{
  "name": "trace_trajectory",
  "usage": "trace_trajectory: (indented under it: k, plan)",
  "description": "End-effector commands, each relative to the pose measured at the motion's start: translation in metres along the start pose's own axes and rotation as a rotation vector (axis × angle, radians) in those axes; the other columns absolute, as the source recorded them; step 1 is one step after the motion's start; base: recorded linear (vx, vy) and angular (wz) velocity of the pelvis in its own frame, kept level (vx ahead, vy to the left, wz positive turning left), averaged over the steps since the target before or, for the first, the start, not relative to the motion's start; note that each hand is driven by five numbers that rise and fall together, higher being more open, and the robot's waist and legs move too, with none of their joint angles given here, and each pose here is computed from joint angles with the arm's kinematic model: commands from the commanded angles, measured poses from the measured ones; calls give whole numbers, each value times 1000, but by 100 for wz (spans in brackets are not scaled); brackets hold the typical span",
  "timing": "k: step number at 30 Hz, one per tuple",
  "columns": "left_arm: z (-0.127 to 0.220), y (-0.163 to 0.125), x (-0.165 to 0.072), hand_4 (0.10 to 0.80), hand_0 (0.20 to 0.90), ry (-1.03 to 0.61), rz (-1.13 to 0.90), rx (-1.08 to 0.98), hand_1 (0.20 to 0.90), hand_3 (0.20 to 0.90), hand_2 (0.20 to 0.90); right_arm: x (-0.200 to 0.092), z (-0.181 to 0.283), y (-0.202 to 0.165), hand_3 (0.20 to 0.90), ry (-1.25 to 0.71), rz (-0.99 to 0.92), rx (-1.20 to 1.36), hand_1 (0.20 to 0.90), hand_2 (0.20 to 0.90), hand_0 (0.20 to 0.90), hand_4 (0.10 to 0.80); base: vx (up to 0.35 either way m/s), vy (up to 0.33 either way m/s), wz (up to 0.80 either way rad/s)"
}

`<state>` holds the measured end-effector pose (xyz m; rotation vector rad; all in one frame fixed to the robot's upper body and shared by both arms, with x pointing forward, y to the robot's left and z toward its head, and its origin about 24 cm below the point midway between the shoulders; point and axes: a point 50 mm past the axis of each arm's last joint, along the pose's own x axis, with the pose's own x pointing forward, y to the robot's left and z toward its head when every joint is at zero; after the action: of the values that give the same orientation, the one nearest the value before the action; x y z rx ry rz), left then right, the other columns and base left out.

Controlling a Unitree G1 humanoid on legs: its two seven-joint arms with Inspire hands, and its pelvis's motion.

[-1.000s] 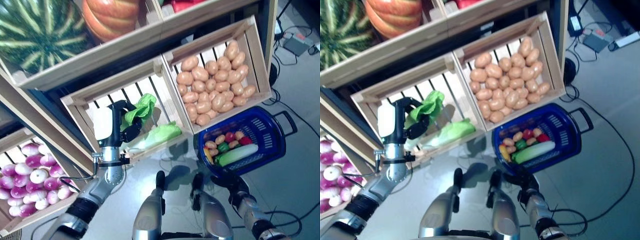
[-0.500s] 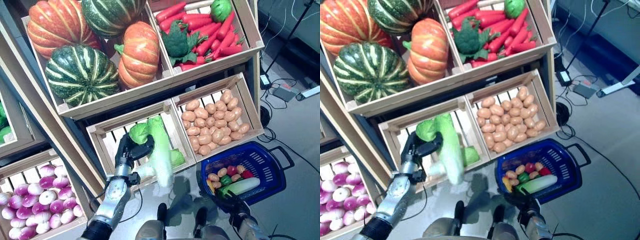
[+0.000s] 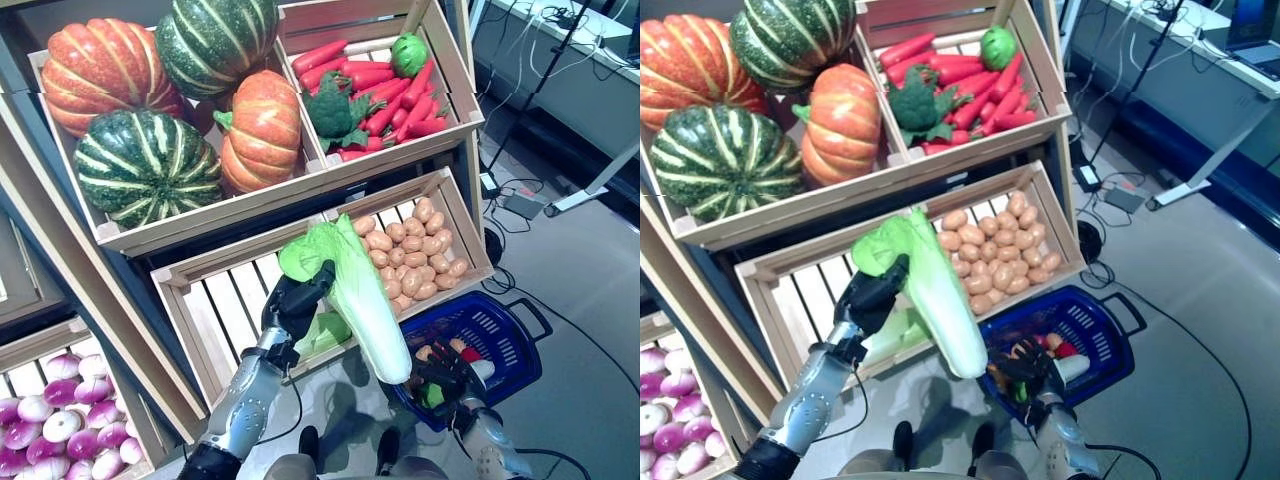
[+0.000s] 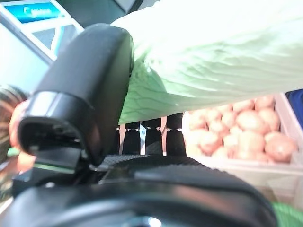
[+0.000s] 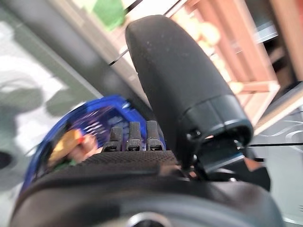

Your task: Put vegetables into the basket

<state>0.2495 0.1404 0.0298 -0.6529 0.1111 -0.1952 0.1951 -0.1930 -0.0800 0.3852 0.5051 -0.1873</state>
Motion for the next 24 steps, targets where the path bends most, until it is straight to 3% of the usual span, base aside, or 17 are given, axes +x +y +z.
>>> trace_trajectory:
  k: [1,7,13,24]
  plan:
    - [39,-39,14,400,300,-165,-223,45,300,300,300,0,40,28,900,-175,273,72,900,900,900,800,10,0,-5]
    - [43,-29,10,400,300,-138,-218,120,300,300,300,-18,62,50,900,-210,674,192,900,900,900,800,4,0,-1]
    - [46,-31,11,400,300,-129,-236,186,300,300,300,-24,86,64,900,-256,816,131,900,900,900,800,0,0,0]
    - [45,-33,12,400,300,-102,-282,217,300,300,300,-33,96,86,900,-144,1074,-66,900,900,900,800,-3,0,-2]
